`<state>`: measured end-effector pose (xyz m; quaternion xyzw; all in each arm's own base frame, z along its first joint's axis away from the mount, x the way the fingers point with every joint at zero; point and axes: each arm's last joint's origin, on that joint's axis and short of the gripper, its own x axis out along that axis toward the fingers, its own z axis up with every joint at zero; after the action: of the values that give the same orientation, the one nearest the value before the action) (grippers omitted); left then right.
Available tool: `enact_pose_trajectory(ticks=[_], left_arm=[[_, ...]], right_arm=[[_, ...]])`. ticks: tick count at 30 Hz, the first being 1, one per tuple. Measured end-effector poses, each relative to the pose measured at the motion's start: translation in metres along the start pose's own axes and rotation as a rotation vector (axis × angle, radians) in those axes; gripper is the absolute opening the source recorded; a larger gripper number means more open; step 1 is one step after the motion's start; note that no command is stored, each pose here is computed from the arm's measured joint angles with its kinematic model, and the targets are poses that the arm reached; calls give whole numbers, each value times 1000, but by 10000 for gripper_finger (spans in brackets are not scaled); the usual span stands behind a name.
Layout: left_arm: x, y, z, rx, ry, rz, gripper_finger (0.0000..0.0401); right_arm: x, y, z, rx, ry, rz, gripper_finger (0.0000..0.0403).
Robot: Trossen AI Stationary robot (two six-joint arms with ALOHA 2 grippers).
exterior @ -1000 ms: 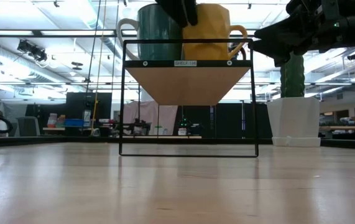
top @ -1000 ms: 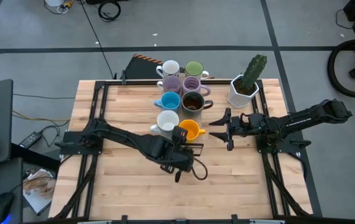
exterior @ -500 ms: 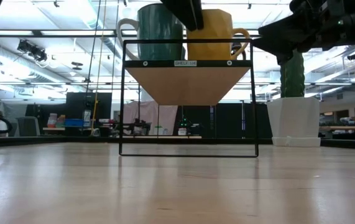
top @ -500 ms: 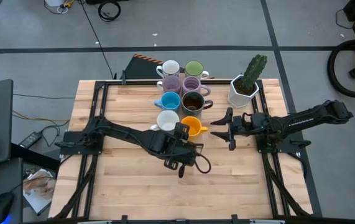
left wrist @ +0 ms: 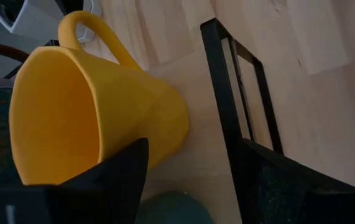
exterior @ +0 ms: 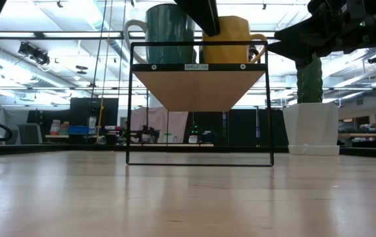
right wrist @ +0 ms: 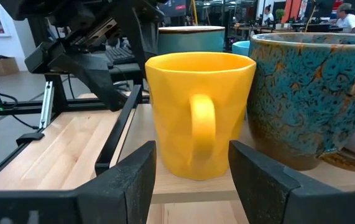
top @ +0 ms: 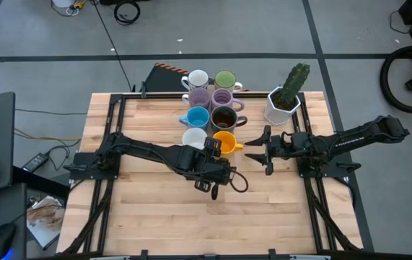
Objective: Place coffee mugs
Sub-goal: Adjust the yellow mug on the shelf, then adjust the light green mug on the shelf
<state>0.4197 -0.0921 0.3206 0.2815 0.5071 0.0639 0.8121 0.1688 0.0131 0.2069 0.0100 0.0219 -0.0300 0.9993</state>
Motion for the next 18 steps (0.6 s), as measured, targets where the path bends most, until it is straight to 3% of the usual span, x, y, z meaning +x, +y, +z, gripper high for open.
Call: enact_pose_trajectory(ticks=[5, 9, 12, 15, 18], left_arm=[[-5, -5, 2, 13, -10, -3, 254], [-27, -11, 8, -23, -72, -9, 254], [-45, -17, 8, -76, -79, -79, 254], [-58, -28, 2, -156, -26, -174, 254], [-68, -44, -10, -190, 100, -189, 254]], right_arm=[[0, 0, 0, 0, 0, 0, 206], [0, 0, 0, 0, 1, -2, 206], [0, 0, 0, 0, 1, -2, 206], [0, 0, 0, 1, 2, -1, 206], [0, 0, 0, 1, 2, -1, 206]])
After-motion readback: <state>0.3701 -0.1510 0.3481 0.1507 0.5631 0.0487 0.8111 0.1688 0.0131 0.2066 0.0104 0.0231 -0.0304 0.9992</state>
